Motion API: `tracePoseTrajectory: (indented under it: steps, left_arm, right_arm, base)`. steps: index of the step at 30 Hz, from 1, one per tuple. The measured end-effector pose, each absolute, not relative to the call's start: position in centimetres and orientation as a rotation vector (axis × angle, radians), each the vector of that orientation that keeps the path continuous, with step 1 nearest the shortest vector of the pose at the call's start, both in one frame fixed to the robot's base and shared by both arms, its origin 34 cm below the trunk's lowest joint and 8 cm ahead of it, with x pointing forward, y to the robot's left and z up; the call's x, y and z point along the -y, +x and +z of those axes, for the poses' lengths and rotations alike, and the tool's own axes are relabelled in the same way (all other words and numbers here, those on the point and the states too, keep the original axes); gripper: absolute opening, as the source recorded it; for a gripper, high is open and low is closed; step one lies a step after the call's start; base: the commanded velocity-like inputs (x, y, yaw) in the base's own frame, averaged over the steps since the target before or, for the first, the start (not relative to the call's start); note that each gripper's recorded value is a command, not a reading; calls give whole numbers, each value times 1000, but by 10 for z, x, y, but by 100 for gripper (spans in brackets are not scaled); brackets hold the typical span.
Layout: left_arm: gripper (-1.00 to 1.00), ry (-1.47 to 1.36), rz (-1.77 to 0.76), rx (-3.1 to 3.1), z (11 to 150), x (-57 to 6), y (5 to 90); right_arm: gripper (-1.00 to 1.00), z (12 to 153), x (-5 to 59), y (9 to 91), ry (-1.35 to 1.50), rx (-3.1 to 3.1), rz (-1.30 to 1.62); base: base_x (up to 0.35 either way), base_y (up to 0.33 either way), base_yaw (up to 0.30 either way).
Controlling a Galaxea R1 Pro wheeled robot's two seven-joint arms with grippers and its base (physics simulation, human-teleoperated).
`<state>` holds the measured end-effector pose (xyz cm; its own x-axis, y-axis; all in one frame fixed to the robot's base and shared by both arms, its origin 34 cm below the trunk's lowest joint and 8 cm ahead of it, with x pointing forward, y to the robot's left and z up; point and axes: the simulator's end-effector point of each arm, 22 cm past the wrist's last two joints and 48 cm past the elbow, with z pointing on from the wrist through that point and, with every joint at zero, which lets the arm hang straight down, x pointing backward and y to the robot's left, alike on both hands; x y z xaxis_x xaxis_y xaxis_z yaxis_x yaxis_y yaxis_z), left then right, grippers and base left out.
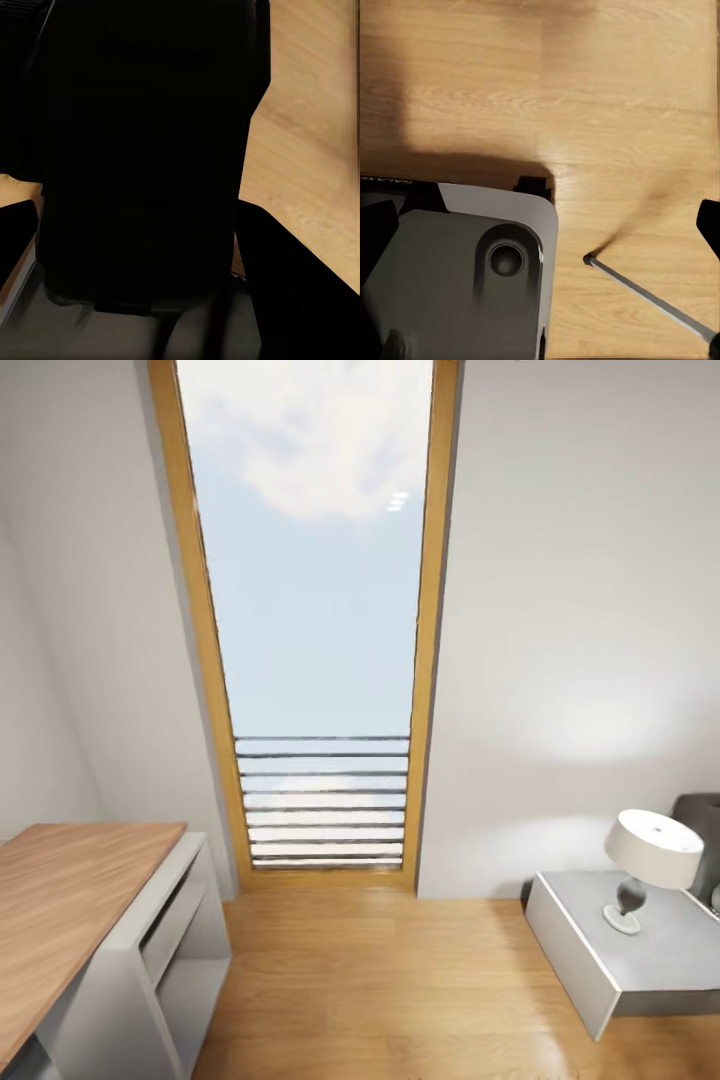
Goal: Attach the digital camera to the camera tripod in the bedroom.
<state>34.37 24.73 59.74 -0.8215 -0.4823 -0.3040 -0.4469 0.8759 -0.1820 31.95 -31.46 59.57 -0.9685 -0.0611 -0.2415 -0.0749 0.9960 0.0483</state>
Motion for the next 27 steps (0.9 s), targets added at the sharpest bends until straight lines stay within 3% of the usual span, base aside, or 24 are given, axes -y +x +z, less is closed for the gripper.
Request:
tracePoseTrajectory:
  steps: [9, 27]
  left_arm:
    - [-100, -692, -146, -2702, 598, -247, 344]
    - [-100, -691, -146, -2703, 598, -247, 344]
  right_arm:
    - [100, 596, 315, 319, -99, -2897, 83]
    - [100, 596, 315, 319, -100, -2897, 83]
  base:
    - [46, 5, -282]
    - [298, 85, -283]
